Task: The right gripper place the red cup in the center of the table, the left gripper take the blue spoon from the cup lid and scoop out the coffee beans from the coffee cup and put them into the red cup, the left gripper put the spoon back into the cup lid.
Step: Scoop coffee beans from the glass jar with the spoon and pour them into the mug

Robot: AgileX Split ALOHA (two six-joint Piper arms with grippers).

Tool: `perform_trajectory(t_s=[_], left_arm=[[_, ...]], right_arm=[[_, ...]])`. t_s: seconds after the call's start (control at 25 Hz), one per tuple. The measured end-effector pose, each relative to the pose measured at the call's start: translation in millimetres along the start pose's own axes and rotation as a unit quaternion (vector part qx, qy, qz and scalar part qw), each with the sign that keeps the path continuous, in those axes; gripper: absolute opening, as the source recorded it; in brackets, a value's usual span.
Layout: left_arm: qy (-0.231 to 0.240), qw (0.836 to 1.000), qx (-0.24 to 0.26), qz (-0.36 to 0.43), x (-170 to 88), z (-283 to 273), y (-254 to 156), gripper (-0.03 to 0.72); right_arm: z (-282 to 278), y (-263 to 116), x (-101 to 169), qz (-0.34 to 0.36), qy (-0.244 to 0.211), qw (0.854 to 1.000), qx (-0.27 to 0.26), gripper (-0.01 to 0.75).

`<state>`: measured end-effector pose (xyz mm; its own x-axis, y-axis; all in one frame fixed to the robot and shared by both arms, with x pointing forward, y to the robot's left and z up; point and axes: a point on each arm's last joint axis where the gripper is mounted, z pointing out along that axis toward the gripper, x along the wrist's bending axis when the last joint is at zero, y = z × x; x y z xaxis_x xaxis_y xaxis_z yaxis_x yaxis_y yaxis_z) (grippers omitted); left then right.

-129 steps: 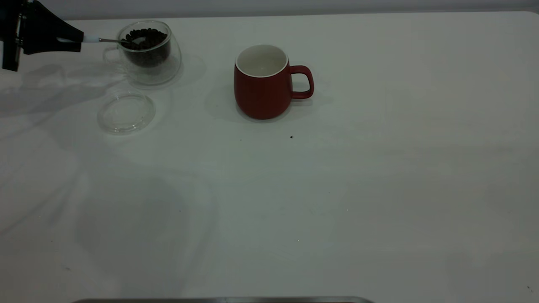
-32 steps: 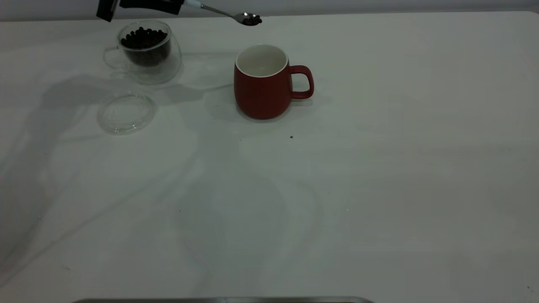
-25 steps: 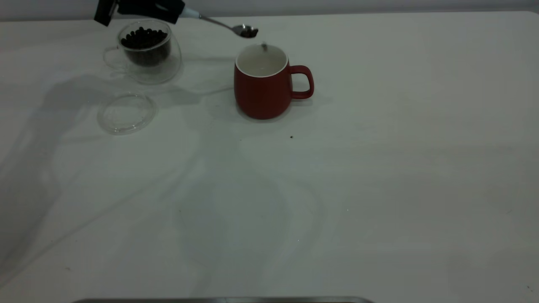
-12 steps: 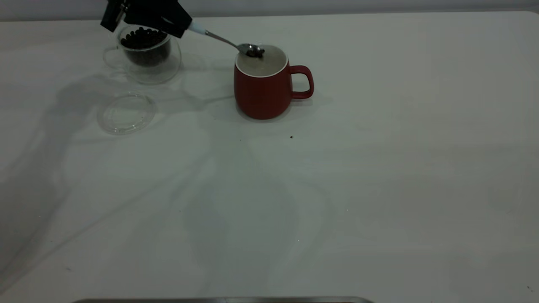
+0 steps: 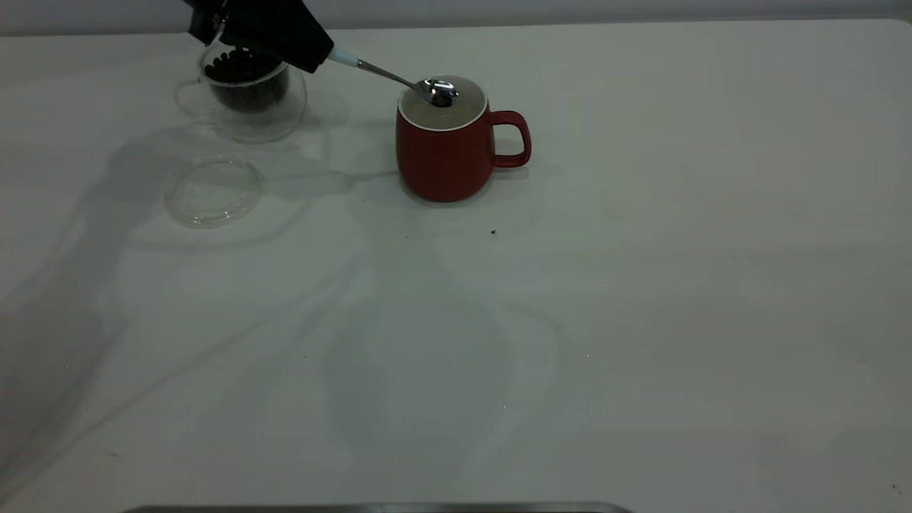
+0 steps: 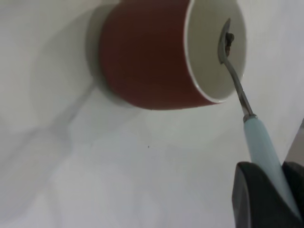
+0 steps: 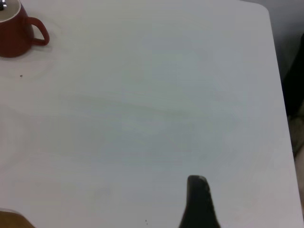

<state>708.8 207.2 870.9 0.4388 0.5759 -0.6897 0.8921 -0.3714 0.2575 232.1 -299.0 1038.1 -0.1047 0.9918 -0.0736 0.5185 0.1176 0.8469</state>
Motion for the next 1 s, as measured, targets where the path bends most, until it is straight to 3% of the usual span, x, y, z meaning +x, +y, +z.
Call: perform_trajectory(t_s=[0.32,0.72,1.0], left_arm=[[0.006,0.997,0.01,0.072,0,2,-1,0.124],[0.031,0.996,0.015,0.086,3,1,0,0.124],[0.075,0.991,-0.026,0.11,-3,-14,15,0.124]], right_arm=[[0,0,0,0.0,0.0,1.0,0.0,0.583],[0,0,0,0.0,0.0,1.0,0.0,0.583],[0,0,0,0.0,0.0,1.0,0.0,0.583]])
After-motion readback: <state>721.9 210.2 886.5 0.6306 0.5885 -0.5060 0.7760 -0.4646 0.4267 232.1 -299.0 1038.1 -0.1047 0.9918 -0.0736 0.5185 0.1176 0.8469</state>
